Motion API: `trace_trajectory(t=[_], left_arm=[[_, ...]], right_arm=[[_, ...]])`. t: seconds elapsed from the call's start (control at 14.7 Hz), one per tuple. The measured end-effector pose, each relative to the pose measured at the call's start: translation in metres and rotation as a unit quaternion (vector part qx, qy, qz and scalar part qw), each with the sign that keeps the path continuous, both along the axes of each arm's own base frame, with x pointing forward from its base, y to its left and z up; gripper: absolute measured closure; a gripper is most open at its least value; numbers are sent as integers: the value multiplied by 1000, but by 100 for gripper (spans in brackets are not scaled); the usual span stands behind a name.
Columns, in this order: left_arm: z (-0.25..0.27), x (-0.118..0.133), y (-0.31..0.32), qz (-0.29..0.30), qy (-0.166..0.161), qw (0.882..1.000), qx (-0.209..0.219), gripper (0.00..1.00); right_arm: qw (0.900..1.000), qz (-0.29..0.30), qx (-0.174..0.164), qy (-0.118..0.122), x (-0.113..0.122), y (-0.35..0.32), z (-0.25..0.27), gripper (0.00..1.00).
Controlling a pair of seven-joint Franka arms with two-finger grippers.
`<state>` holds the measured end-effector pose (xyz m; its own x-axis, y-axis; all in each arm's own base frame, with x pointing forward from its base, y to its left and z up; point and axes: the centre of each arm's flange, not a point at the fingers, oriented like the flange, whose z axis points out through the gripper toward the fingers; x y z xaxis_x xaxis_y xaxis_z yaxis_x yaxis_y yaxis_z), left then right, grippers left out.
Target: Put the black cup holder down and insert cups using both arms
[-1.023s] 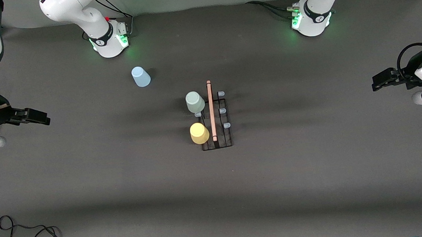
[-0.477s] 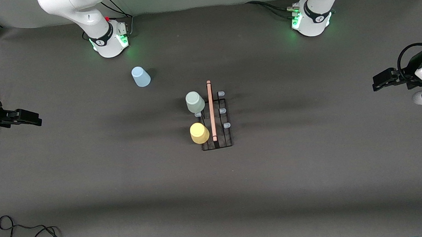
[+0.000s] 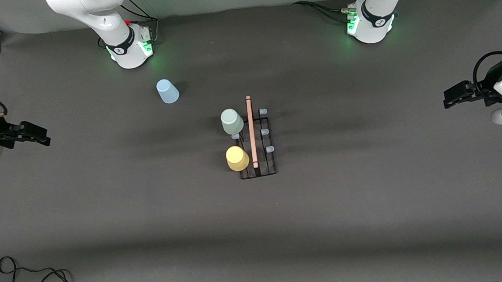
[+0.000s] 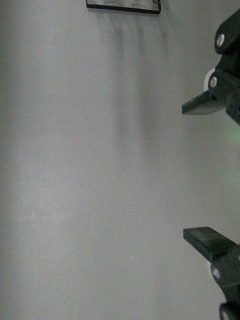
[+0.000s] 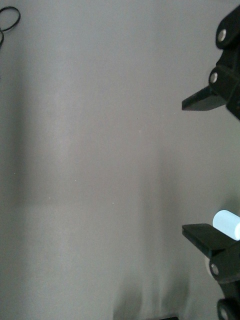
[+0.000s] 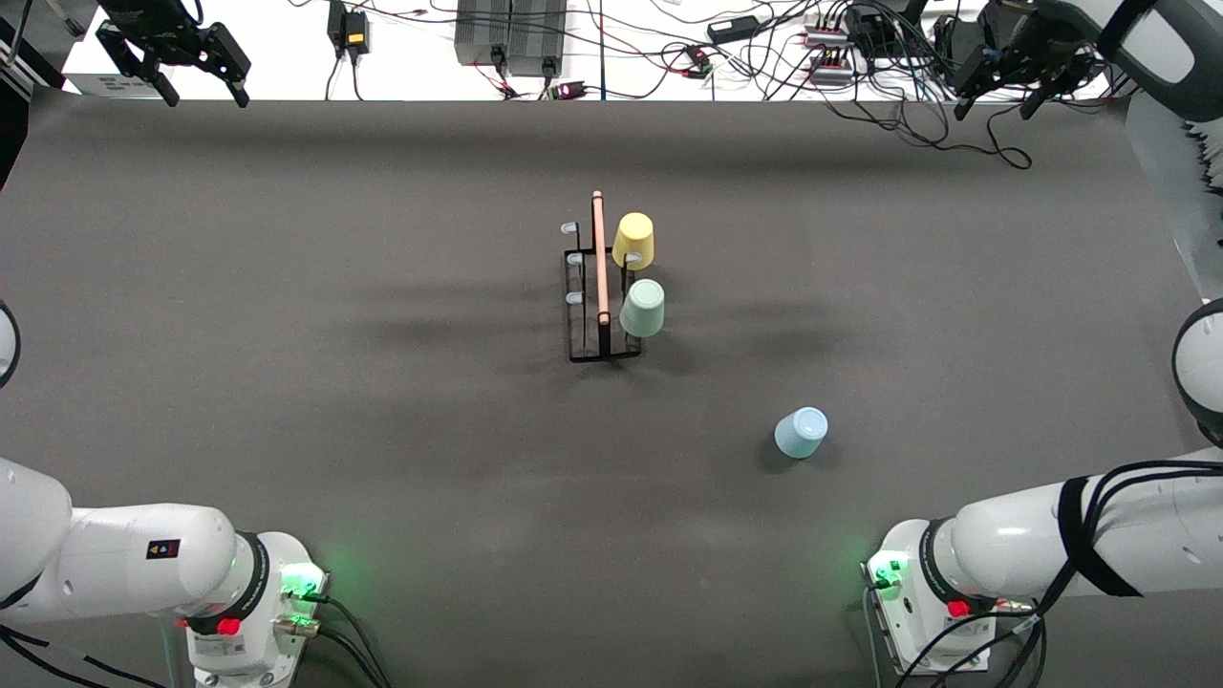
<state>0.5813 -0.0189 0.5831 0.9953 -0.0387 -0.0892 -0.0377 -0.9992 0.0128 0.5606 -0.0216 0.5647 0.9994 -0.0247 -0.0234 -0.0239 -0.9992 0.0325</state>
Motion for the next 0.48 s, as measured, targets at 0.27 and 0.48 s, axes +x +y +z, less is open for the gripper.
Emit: trace_trajectory(t=[0.27,0.48], left_arm=[[0,0,0,0,0,1000,0,0],[1,0,-3,-3,-1,1000,0,0]], right_arm=[[1000,3,0,-1,0,3,-3,0],[1000,2,0,0,0,2,-4,0]])
